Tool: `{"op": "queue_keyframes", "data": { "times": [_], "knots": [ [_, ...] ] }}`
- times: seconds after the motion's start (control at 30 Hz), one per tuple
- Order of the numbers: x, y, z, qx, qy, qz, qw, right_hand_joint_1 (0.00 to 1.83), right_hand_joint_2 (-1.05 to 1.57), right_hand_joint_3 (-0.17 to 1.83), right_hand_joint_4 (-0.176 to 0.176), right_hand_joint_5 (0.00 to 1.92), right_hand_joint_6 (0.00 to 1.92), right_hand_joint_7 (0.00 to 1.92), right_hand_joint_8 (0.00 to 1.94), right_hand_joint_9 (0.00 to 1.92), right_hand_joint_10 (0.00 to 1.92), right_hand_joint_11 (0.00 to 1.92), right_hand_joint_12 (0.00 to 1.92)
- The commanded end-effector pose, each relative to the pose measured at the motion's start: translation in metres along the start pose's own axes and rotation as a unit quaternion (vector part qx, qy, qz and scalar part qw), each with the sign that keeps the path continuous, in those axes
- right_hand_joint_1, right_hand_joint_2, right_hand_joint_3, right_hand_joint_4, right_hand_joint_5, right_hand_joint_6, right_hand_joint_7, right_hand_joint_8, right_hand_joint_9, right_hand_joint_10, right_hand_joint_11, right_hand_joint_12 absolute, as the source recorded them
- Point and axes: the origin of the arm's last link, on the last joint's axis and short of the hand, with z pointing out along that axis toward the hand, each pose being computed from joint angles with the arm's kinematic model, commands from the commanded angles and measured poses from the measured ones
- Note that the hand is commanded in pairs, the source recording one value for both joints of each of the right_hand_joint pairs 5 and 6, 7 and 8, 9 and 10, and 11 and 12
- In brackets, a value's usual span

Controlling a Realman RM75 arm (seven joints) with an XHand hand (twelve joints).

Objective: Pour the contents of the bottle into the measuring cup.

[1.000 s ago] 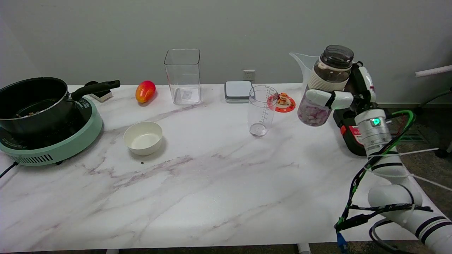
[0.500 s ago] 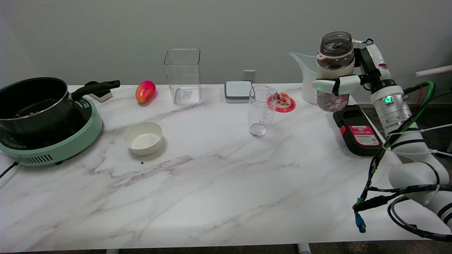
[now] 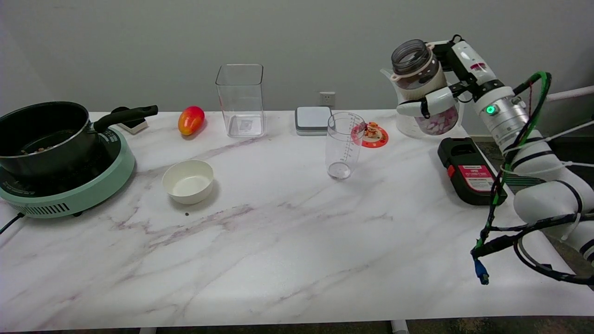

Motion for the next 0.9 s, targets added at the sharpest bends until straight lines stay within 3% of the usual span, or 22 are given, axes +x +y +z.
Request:
{"op": "queue_keyframes", "data": {
  "times": [0.03,0.23,0.4,0.9],
  "knots": [
    [-0.001,-0.016,0.04,0.031,-0.08,-0.139,0.987,1.38,0.51,0.9,0.0,1.09,1.09,1.37,1.37,1.29,1.29,0.97,0.97],
    [-0.006,-0.018,0.04,0.043,-0.088,-0.171,0.98,1.36,0.56,0.85,0.0,1.13,1.13,1.4,1.4,1.3,1.3,0.98,0.98],
    [-0.009,-0.022,0.041,0.065,-0.101,-0.242,0.963,1.36,0.61,0.82,0.0,1.15,1.15,1.41,1.41,1.31,1.31,1.0,1.0],
    [-0.02,-0.048,0.045,0.12,-0.141,-0.34,0.922,1.36,0.5,0.9,0.0,1.16,1.16,1.38,1.38,1.29,1.29,0.98,0.98]
  ]
}}
